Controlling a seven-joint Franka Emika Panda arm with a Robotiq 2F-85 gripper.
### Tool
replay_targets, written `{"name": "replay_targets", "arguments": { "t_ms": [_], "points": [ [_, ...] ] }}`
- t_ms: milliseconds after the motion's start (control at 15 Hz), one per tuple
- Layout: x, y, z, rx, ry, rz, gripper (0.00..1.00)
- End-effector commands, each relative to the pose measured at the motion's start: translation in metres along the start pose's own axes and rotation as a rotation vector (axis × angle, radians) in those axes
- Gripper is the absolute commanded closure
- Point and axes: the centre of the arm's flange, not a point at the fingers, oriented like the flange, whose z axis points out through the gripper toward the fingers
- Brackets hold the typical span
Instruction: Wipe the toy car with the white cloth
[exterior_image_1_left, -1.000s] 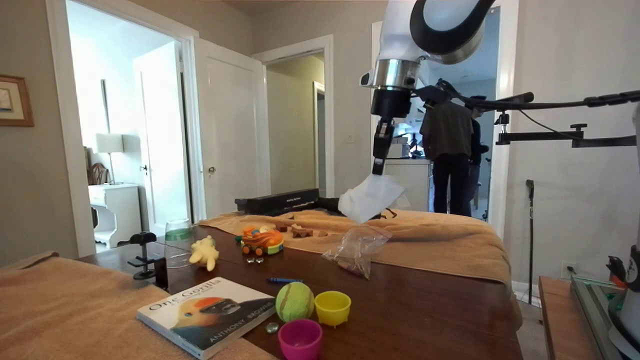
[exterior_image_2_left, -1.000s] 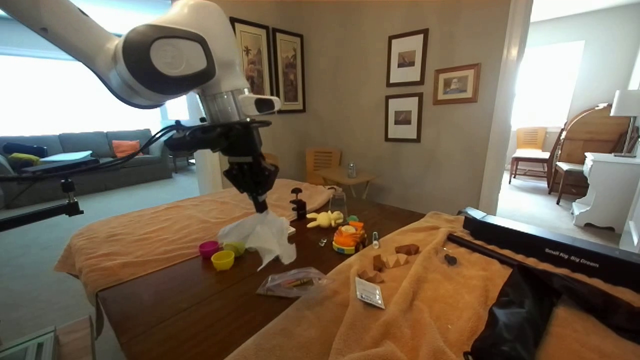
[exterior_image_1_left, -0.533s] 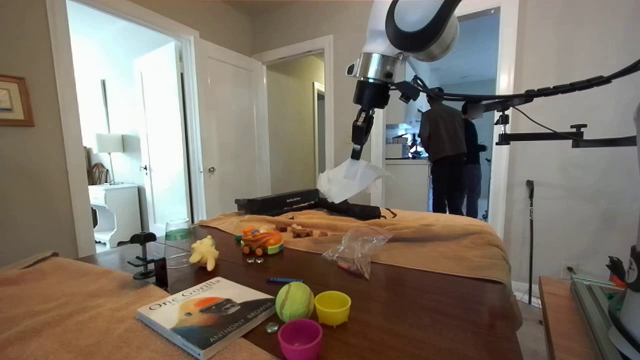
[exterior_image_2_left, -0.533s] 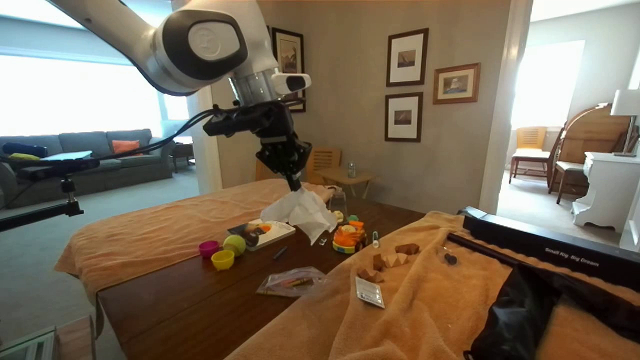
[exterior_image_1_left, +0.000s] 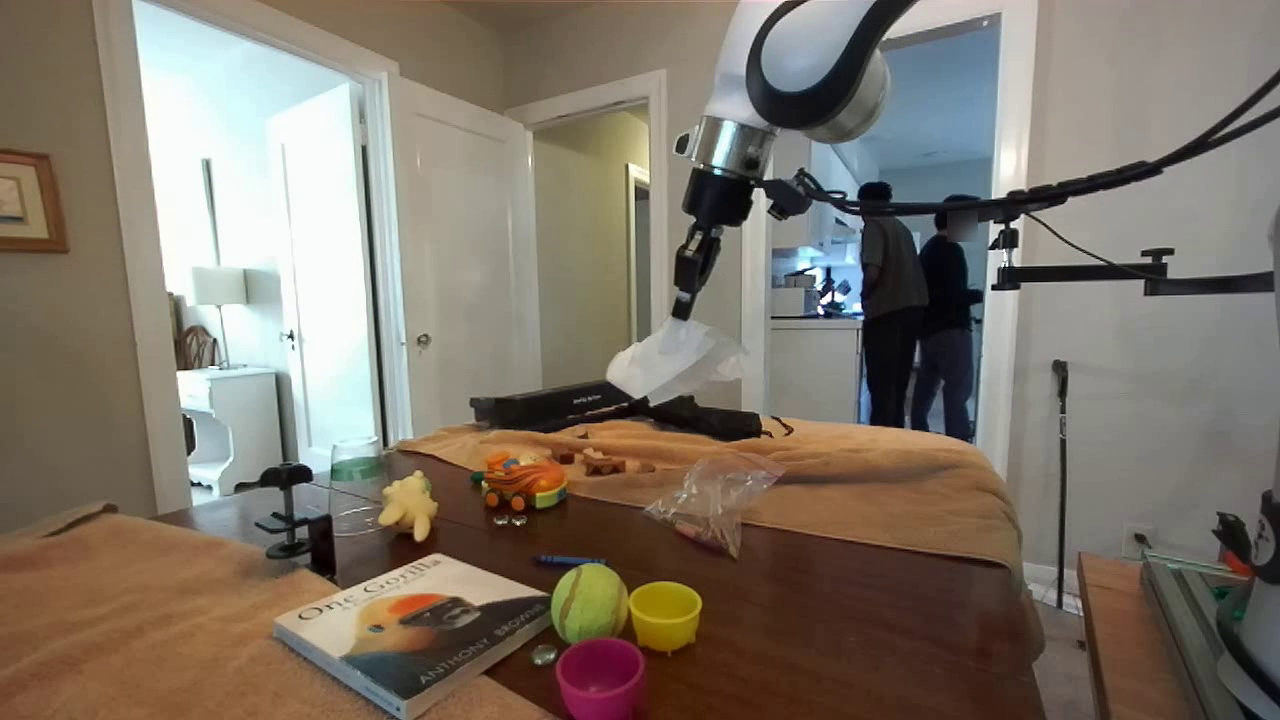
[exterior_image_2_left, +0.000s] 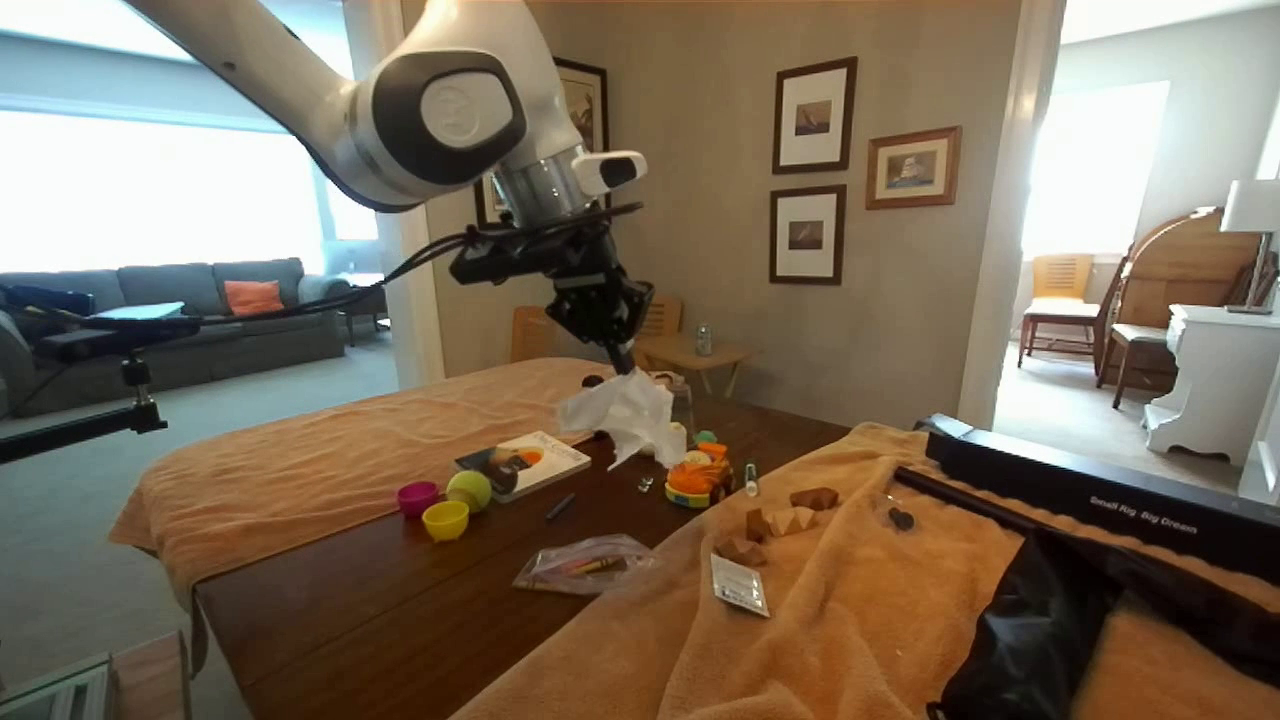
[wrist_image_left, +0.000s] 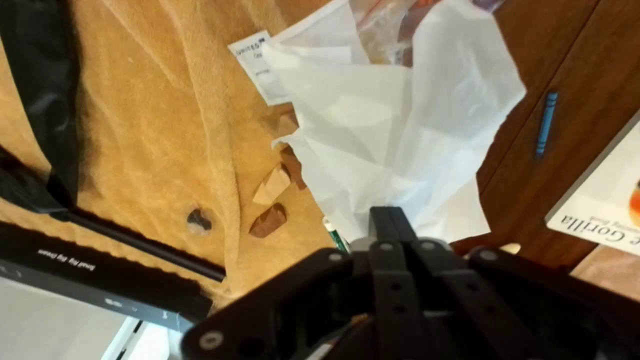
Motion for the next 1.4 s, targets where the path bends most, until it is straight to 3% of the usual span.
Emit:
{"name": "replay_targets", "arguments": {
  "t_ms": [0,333,600,1333],
  "points": [
    [0.060,0.023,0.035,-0.029,0.060,-0.013,1.00],
    [0.108,0.031,0.082,-0.010,0.131,0.020,1.00],
    [0.130,0.019,0.116,0.022,0.141,0.039,1.00],
    [0.131,-0.012,0.197,0.051,0.060,0.004,1.00]
  ]
}}
